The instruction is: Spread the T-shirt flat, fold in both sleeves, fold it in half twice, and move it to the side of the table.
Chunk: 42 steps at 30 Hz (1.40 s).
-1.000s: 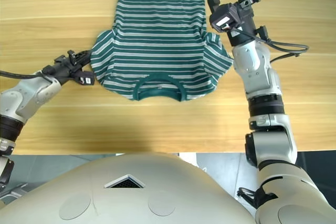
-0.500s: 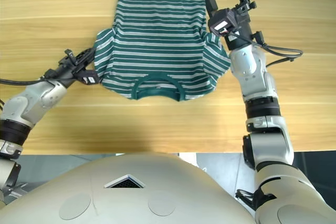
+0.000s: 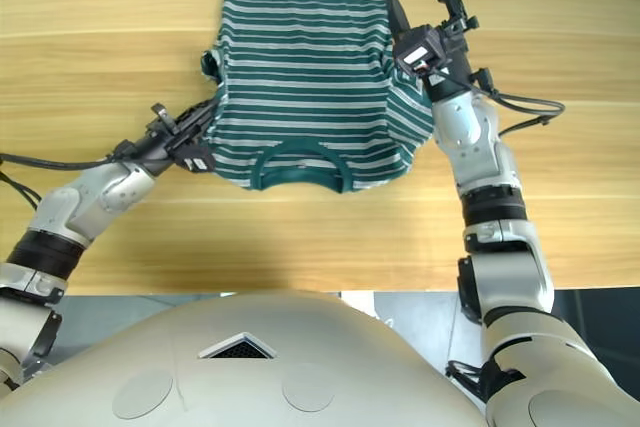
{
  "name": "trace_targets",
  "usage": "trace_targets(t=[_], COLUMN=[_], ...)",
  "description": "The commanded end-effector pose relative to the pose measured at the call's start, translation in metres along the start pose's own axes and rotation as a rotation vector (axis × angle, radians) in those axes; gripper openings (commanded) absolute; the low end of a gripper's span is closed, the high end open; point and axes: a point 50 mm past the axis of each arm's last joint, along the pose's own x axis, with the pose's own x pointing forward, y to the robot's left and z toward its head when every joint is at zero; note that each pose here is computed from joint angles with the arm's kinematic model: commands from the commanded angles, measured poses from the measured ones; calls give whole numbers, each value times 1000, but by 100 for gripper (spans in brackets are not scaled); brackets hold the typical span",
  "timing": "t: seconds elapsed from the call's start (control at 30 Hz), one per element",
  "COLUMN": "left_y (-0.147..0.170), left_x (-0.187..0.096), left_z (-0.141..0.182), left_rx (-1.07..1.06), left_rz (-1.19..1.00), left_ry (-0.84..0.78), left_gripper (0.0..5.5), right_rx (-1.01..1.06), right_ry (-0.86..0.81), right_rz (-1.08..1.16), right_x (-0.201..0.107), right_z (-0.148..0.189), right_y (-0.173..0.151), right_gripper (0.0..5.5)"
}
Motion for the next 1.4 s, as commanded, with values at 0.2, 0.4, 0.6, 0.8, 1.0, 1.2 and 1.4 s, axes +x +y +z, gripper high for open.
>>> trace_targets(t=[0.2, 0.4, 0.6, 0.8, 1.0, 1.2, 1.4], left_y=[-38, -50, -56, -50, -15, 25, 37], left_x=[14, 5, -4, -3, 0, -6, -8], left_z=[6, 3, 11, 11, 9, 22, 25], left_rx=[-76, -139, -211, -182, -126, -103, -113], left_rz=[-168, -240, -258, -198, -27, 113, 187], left_ry=[-27, -13, -42, -43, -47, -140, -144], left_gripper=[1, 116, 223, 284, 284, 284, 284], right_rx=[-7, -13, -21, -235, -366, -134, -223], right_ry=[-15, -18, -16, 19, 290, 483, 496], right_rz=[-10, -18, -15, 69, 446, 764, 717], right_x=[7, 5, 5, -38, -146, -200, -165], right_z=[2, 2, 2, -8, -1, 1, -34], right_y=[-3, -6, -7, -46, -66, 1, 14], right_gripper=[262, 262, 262, 262, 262, 262, 262])
